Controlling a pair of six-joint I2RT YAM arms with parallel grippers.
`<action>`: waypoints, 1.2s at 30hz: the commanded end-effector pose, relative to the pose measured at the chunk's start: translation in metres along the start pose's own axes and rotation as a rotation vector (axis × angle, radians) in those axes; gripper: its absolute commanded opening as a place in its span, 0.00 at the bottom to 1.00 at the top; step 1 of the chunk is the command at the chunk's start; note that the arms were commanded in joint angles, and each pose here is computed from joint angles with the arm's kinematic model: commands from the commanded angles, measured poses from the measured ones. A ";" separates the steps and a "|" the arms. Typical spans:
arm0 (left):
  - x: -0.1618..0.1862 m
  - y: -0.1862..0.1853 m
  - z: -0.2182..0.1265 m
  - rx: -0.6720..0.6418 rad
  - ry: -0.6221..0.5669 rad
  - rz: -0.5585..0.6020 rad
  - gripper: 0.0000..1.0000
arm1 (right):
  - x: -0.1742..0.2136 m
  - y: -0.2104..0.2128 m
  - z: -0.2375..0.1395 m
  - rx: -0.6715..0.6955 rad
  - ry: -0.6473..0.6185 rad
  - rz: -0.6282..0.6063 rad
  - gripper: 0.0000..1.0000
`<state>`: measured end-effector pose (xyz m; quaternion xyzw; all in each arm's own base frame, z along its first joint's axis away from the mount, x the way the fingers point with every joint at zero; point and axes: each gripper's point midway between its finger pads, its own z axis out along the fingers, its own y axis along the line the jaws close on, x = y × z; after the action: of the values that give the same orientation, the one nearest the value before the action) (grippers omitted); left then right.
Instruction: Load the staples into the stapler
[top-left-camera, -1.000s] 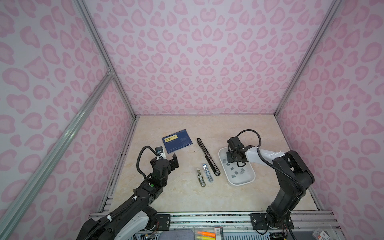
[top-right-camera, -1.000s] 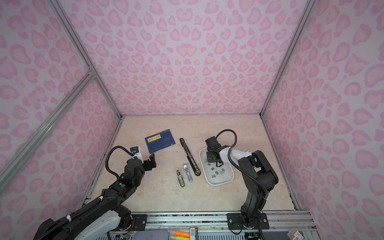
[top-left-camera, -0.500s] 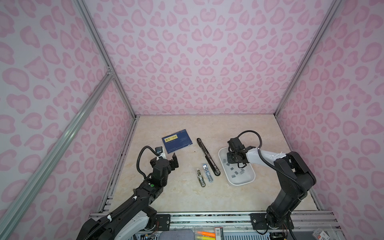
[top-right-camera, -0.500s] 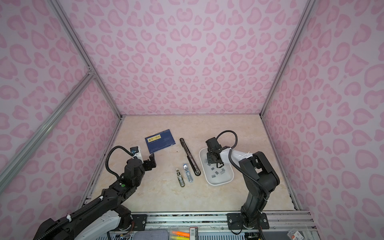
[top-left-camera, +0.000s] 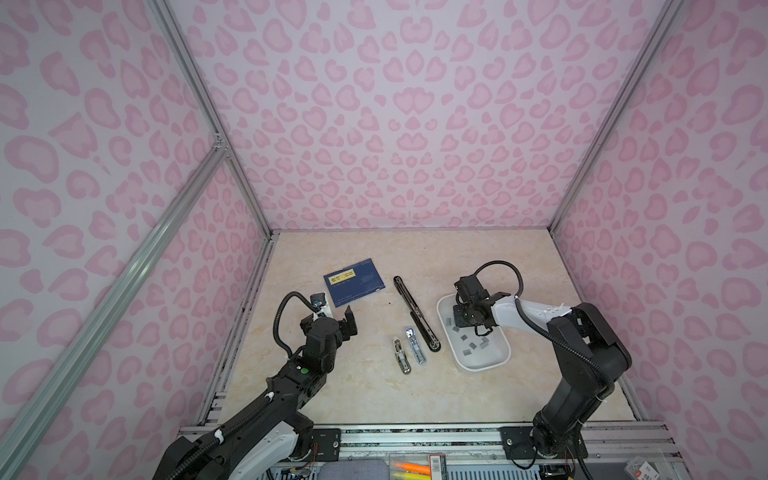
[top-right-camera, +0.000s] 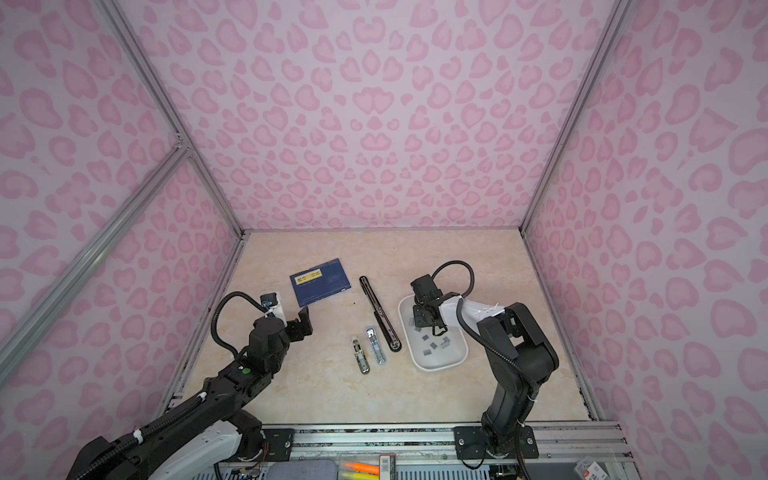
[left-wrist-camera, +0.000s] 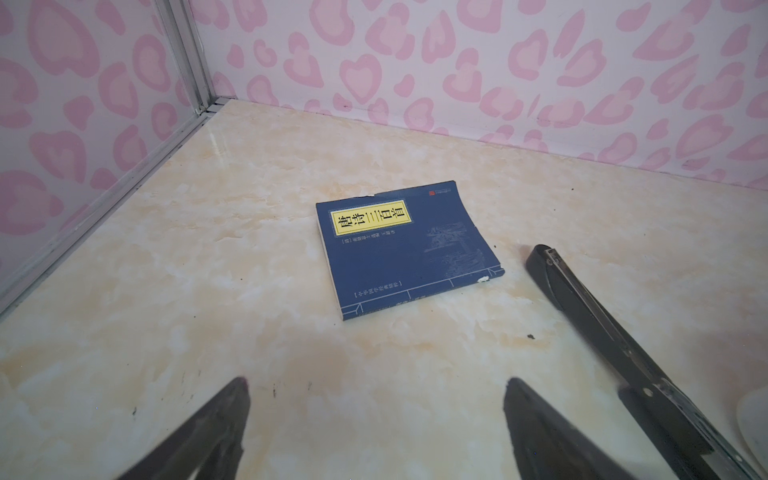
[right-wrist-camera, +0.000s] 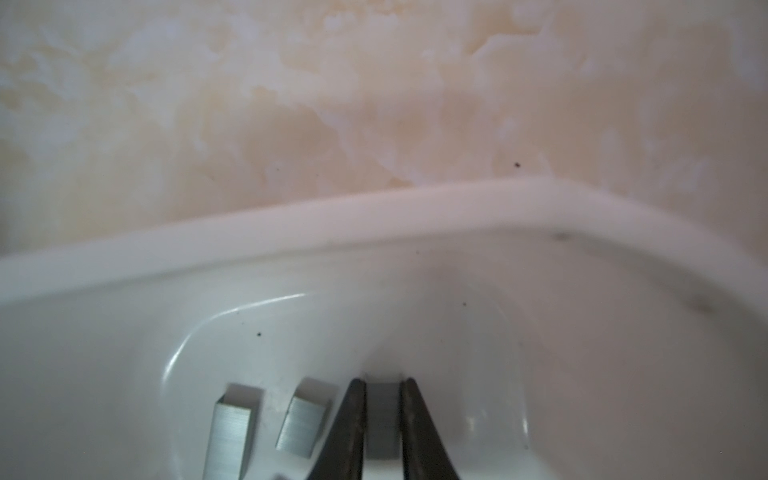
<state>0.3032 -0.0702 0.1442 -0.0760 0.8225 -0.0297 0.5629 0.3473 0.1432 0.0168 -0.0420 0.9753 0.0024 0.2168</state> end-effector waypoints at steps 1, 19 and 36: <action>-0.011 -0.003 0.000 0.010 -0.039 -0.018 0.96 | 0.025 -0.010 0.003 0.042 0.093 -0.018 0.16; 0.014 -0.013 -0.029 0.157 0.092 -0.052 0.96 | 0.006 -0.011 -0.028 0.027 -0.024 -0.012 0.13; 0.014 -0.053 -0.073 0.476 0.151 -0.001 0.96 | -0.031 0.051 -0.121 -0.194 -0.261 -0.160 0.12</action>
<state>0.2381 -0.1093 0.1513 0.0196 0.8545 -0.1843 0.4852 0.3222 0.1735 0.1303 -0.1029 0.9374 0.0550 0.3280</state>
